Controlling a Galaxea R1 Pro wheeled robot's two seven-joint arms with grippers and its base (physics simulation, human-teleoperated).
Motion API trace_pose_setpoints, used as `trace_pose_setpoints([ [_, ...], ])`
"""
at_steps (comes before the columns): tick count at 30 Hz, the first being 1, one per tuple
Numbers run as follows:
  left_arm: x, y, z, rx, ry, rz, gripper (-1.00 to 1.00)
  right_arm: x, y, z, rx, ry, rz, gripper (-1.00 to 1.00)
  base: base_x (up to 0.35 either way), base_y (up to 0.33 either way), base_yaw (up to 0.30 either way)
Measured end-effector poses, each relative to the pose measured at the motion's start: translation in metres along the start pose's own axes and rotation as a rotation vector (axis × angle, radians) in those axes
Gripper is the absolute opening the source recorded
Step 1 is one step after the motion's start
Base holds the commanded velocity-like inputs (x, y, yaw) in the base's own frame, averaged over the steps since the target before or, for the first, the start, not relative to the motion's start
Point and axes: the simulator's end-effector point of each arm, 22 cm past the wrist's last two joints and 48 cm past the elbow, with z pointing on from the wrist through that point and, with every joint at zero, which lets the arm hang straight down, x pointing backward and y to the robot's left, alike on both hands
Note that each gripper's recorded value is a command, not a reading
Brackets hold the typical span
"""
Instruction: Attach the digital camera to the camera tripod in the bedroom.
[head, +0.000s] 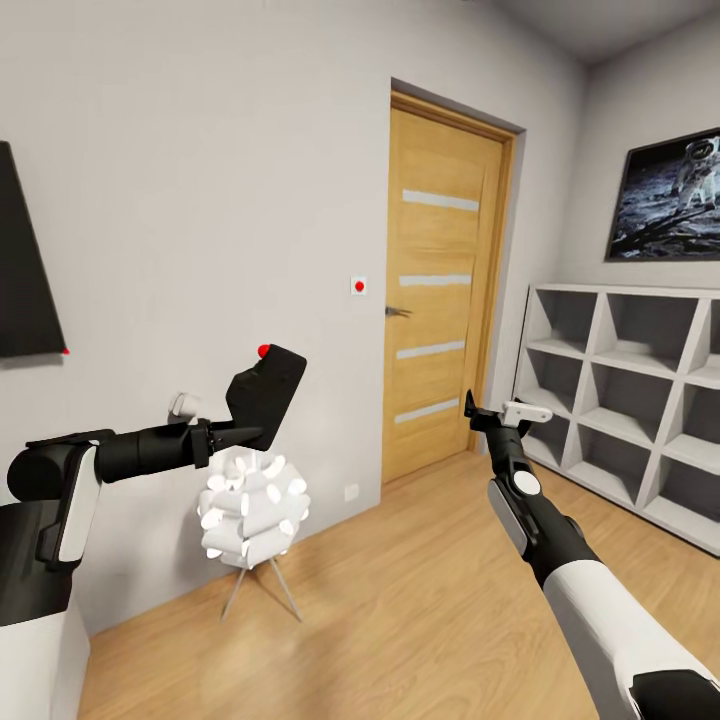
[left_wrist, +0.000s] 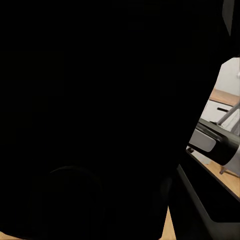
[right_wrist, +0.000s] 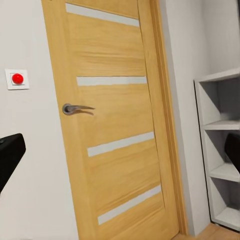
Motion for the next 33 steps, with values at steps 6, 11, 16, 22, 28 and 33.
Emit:
trace_pose_setpoints([
  [6, -0.012, -0.002, 0.0, 0.0, 0.0, 0.0, -1.0, -0.01, 0.002, 0.006, 0.0, 0.0, 0.0, 1.0, 0.0, 0.0, 0.0],
  [11, -0.021, -0.004, 0.001, 0.0, 0.0, 0.0, -1.0, -0.018, 0.003, 0.01, -0.001, 0.0, 0.0, 1.0, 0.0, 0.0, 0.0],
  [16, -0.03, -0.006, 0.001, 0.001, 0.0, 0.0, -1.0, -0.027, 0.005, 0.015, -0.001, 0.0, 0.0, 1.0, 0.0, 0.0, 0.0],
  [22, -0.041, -0.008, 0.001, 0.001, 0.0, -0.001, -1.0, -0.036, 0.007, 0.02, -0.001, 0.0, 0.0, 1.0, 0.0, 0.0, 0.0],
  [28, -0.052, -0.01, 0.002, 0.001, 0.0, -0.001, -1.0, -0.046, 0.008, 0.025, -0.001, 0.0, 0.0, 1.0, 0.0, 0.0, 0.0],
  [33, -0.061, -0.012, 0.002, 0.0, 0.0, -0.001, -1.0, -0.054, 0.01, 0.029, -0.001, 0.001, 0.0, 1.0, 0.0, 0.0, 0.0],
])
